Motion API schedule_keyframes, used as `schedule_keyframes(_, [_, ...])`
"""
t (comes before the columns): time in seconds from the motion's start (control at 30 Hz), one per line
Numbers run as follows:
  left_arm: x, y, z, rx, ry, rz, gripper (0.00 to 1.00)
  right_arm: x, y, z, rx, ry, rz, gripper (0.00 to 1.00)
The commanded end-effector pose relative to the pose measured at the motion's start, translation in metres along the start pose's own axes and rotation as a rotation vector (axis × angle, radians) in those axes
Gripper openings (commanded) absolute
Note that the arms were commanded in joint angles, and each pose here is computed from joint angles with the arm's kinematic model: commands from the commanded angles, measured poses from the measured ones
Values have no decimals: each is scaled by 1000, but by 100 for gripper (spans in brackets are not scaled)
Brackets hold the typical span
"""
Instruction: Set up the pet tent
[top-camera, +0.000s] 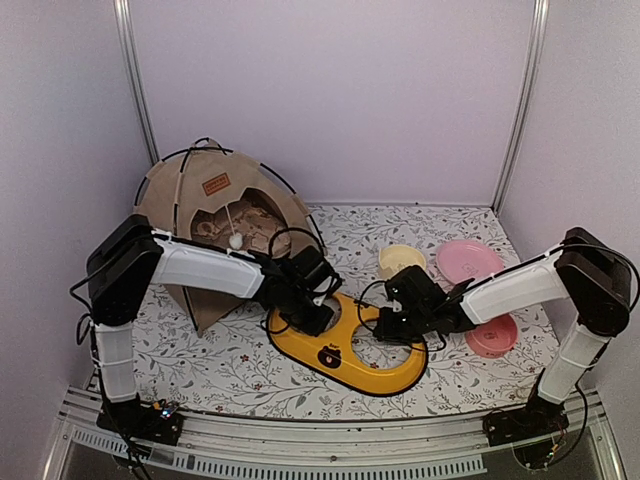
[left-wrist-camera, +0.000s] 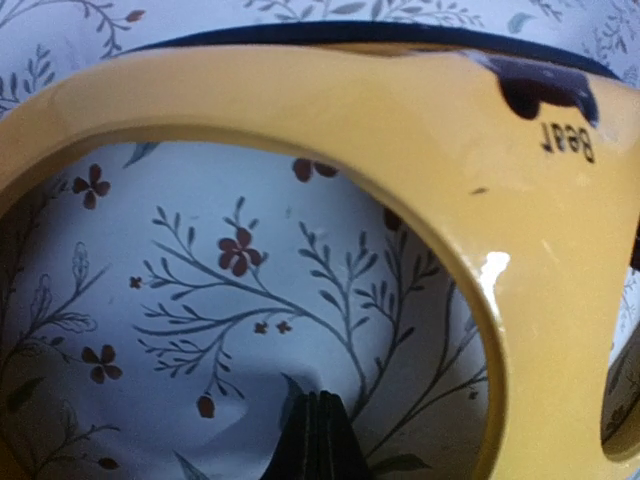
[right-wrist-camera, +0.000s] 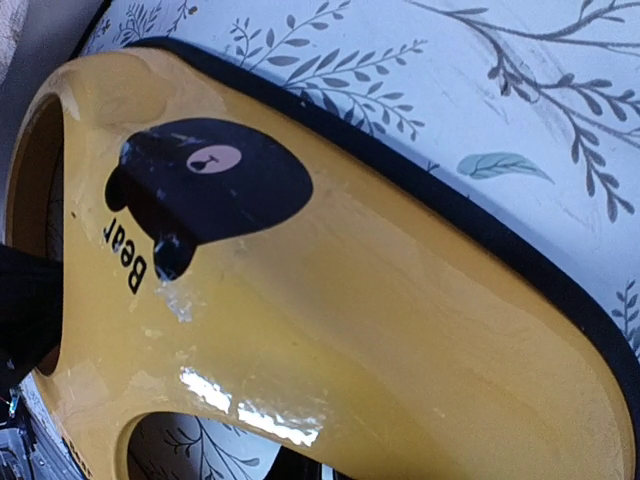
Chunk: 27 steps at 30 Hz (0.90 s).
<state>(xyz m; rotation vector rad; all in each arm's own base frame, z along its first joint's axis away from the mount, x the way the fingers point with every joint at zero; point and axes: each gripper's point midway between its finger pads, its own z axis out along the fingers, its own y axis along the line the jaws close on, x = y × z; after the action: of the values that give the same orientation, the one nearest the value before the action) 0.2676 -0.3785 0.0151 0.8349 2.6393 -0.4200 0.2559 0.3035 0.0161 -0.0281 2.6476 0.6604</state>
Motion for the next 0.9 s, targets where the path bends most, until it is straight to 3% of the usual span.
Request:
schedule_keyframes(0.0, [24, -37, -7, 46, 34, 44, 0, -14, -21, 9, 61, -5, -3, 9])
schedule_keyframes(0.33, [53, -84, -3, 117, 54, 83, 0, -45, -22, 16, 84, -36, -52, 16])
schedule_keyframes(0.5, [57, -68, 0, 43, 49, 63, 0, -44, -19, 7, 70, -34, -65, 16])
schedule_keyframes(0.87, [18, -24, -14, -20, -44, -13, 0, -25, -27, -20, 35, -55, -14, 18])
